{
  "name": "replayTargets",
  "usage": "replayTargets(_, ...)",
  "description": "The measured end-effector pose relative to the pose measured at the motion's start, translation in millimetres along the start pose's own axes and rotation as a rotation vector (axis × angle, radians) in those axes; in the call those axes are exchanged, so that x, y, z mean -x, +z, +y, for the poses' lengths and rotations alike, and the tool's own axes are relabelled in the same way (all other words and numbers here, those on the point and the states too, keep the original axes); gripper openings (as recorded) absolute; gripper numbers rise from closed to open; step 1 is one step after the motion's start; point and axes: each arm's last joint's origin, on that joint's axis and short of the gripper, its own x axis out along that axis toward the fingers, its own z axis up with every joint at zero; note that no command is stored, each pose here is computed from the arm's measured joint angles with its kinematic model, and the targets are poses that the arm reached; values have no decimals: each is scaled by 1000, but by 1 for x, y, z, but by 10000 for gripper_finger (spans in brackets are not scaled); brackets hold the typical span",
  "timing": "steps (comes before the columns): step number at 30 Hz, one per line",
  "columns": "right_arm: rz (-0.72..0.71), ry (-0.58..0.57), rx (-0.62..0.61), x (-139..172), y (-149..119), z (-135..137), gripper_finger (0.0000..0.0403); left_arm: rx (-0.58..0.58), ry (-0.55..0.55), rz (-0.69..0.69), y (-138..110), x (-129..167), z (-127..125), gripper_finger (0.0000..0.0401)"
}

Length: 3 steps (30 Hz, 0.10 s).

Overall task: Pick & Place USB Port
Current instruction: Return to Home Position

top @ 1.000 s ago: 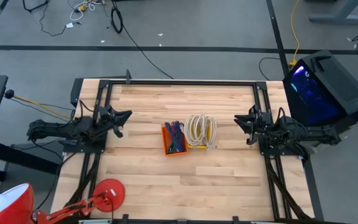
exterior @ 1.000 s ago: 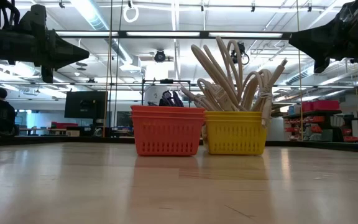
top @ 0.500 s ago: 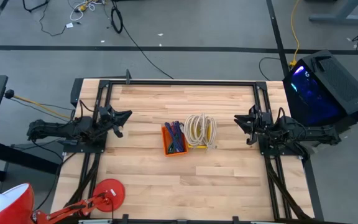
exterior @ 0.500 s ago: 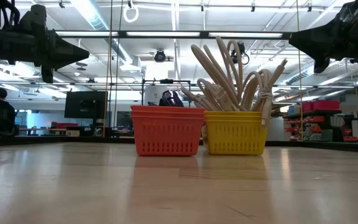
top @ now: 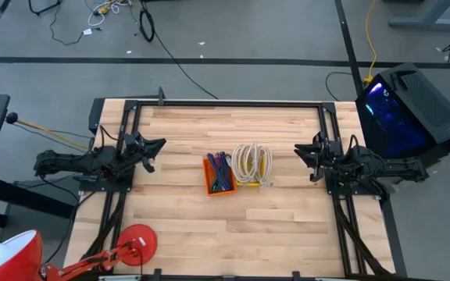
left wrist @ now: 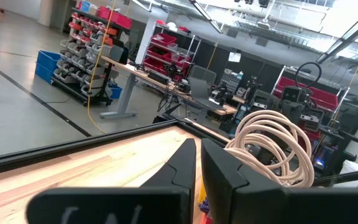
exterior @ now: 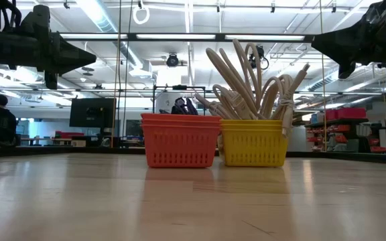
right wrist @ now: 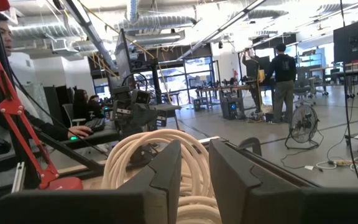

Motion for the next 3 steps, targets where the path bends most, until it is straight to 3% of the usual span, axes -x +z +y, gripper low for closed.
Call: replayTargets(3, 0, 0, 0, 0, 0, 0, 84, 0, 0, 0, 0, 0, 0, 28)
